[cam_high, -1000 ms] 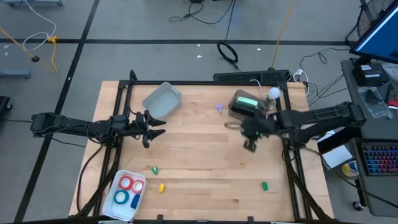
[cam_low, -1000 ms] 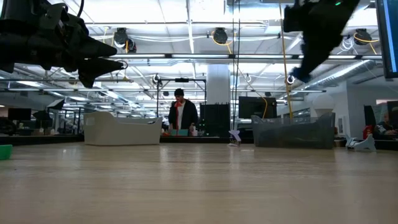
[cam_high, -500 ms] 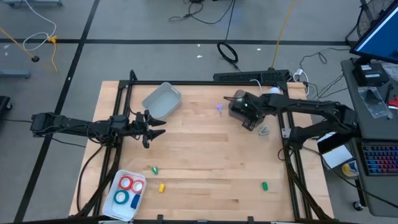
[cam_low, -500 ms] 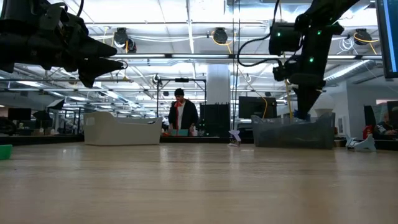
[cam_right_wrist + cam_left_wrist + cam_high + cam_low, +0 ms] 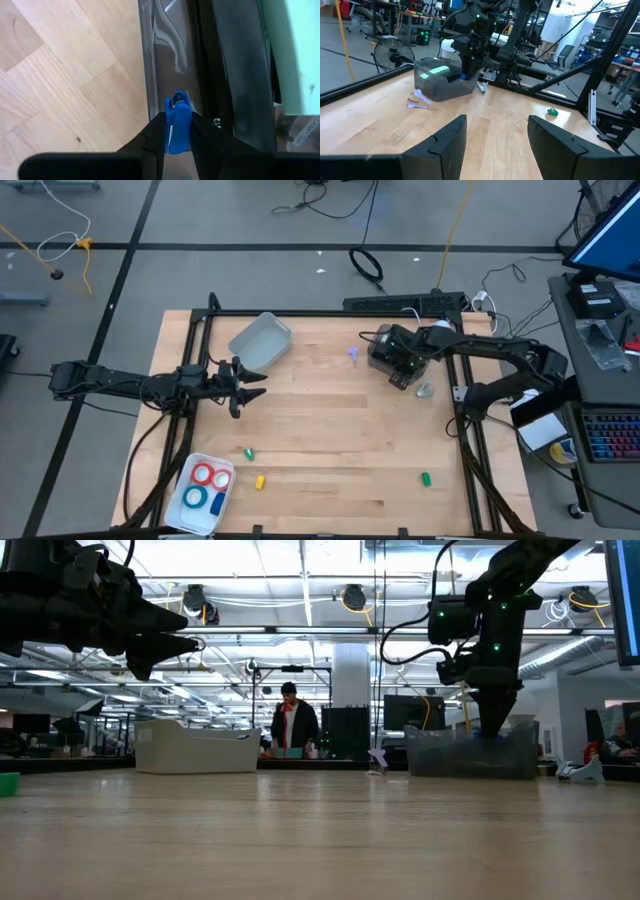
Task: Pick and place Stapler, Stapler remover, tape
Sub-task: Put the small blue stapler into the black bin
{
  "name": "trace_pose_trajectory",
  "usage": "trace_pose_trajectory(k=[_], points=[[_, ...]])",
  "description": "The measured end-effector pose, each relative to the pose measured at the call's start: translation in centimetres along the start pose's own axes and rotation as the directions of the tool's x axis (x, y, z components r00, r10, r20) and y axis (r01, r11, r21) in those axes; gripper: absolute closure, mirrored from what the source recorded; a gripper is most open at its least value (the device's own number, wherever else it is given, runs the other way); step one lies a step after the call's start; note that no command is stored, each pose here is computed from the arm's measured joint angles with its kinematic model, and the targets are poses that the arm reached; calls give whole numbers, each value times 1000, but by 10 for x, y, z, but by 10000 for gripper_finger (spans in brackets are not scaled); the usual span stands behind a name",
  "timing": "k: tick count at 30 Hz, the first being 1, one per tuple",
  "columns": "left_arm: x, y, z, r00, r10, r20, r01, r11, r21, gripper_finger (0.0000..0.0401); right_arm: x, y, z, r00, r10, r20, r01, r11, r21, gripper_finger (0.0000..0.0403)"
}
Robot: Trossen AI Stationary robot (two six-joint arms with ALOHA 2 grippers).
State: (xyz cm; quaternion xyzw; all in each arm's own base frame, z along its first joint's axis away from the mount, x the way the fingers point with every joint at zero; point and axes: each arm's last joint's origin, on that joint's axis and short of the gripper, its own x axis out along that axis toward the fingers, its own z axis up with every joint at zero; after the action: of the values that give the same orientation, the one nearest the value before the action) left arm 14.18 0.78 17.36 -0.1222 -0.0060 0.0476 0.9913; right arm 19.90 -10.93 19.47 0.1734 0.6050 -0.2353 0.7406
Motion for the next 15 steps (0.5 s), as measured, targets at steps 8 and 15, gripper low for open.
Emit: trace_pose_trajectory(k=[8, 15], points=[[0, 0, 0, 1000, -1, 0, 1, 1000, 1, 192, 1, 0, 0, 1000, 0, -5, 0, 1000, 0, 317], [0, 0, 0, 1000, -1, 0, 1, 1000, 1, 192, 1, 0, 0, 1000, -1, -2, 1, 1000, -16, 288]])
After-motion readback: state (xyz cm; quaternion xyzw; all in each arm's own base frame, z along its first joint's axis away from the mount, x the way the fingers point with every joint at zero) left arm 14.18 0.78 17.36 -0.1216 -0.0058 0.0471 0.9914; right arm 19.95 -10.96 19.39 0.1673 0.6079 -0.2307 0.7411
